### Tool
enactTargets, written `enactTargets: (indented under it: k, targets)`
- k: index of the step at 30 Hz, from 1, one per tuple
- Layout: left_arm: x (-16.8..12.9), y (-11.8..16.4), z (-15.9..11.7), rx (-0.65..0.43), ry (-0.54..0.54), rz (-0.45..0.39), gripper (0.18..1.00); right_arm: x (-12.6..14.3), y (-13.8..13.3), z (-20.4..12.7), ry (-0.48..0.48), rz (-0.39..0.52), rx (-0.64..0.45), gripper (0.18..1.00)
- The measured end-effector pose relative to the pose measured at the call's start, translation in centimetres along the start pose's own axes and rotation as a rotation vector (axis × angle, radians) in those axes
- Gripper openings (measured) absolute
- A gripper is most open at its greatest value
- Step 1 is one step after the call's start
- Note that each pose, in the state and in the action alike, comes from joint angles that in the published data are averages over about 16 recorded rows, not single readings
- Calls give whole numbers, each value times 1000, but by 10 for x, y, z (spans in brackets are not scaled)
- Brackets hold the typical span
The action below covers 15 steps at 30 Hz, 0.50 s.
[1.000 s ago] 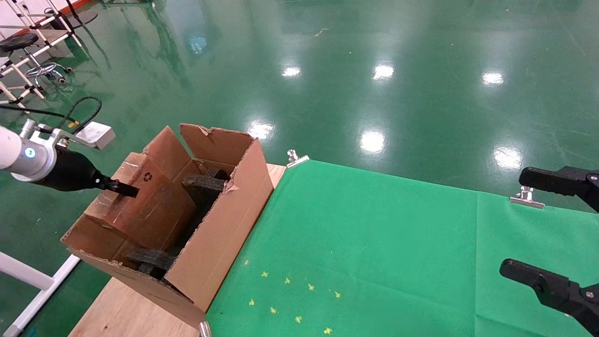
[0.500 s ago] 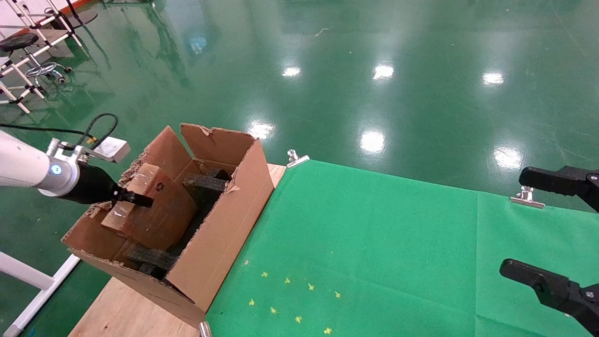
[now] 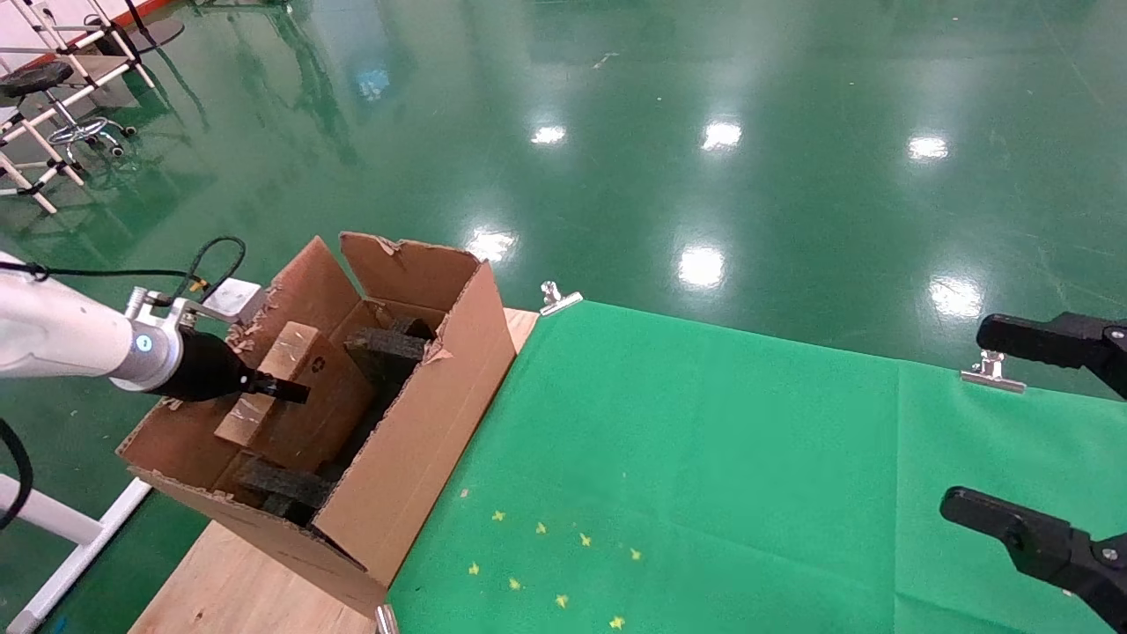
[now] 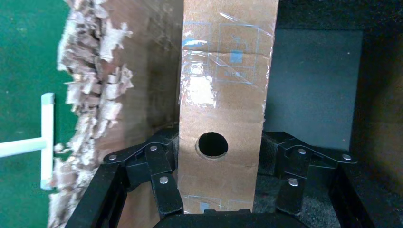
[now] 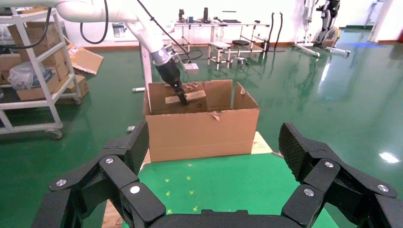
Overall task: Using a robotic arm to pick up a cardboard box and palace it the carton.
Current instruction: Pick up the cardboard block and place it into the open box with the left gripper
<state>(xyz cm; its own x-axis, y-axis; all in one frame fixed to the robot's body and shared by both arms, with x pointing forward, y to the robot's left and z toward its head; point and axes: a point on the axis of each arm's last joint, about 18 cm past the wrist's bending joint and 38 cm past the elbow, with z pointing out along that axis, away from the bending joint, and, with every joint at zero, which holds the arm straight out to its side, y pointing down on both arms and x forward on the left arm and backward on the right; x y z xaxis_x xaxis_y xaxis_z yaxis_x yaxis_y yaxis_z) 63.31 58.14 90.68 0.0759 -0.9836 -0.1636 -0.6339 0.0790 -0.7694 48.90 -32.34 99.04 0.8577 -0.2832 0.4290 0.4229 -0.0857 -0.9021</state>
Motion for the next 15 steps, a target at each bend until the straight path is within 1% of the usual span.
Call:
enactTargets:
  k: [15]
  targets:
    - [8, 10, 17, 1, -1, -20, 297, 0, 0, 0, 0, 0, 0, 1001]
